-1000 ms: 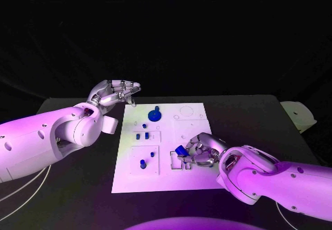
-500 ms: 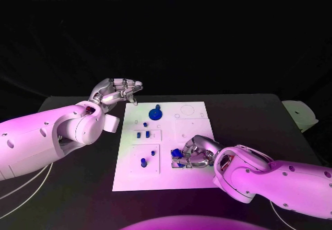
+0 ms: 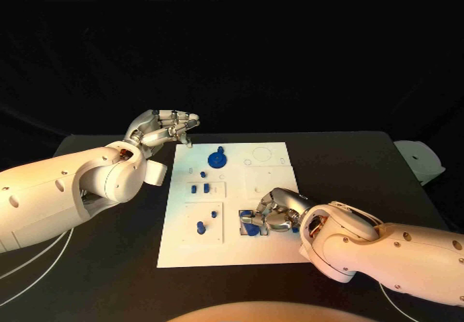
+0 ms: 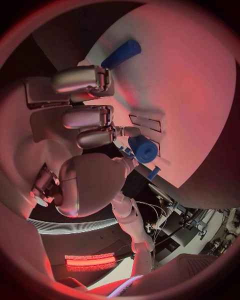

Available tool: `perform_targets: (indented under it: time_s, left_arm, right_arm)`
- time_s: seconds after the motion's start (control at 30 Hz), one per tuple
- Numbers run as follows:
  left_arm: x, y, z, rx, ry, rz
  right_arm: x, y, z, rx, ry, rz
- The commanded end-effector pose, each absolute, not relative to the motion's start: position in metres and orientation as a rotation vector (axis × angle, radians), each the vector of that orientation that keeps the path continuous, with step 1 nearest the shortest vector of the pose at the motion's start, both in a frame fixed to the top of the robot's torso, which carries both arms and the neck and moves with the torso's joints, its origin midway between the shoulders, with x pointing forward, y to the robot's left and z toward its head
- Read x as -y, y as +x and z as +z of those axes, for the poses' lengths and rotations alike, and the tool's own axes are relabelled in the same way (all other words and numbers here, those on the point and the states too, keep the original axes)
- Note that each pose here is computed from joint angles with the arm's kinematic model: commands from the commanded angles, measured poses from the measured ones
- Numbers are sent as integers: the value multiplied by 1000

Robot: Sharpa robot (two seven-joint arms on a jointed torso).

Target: Assemble the parts on the task board

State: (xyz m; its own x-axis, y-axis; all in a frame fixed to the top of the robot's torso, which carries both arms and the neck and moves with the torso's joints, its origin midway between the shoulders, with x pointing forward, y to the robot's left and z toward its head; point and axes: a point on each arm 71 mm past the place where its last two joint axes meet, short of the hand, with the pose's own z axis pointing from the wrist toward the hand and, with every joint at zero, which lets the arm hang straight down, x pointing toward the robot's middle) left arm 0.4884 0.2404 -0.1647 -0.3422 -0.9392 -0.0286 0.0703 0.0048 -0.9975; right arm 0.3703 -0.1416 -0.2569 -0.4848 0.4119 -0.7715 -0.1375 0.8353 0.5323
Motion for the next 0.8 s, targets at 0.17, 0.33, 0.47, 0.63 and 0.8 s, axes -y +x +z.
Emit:
perform_targets:
  time_s: [0.17, 0.33, 0.47, 0.63, 0.8]
  left_arm:
    - [-239, 488, -163, -1419, -952, -1500]
    - [-239, 488, -163, -1419, -952, -1498]
    - [-239, 487, -163, -1418, -953, -1497]
    - [-240, 487, -163, -1418, -953, -1495]
    - [-241, 487, -163, -1417, -954, -1494]
  right_arm:
    - [140, 370, -254, -1927, 134, 643]
    - [139, 370, -253, -1922, 126, 647]
    - [140, 368, -251, -1915, 120, 657]
    - [142, 364, -248, -1910, 104, 679]
    - [145, 360, -246, -1915, 91, 684]
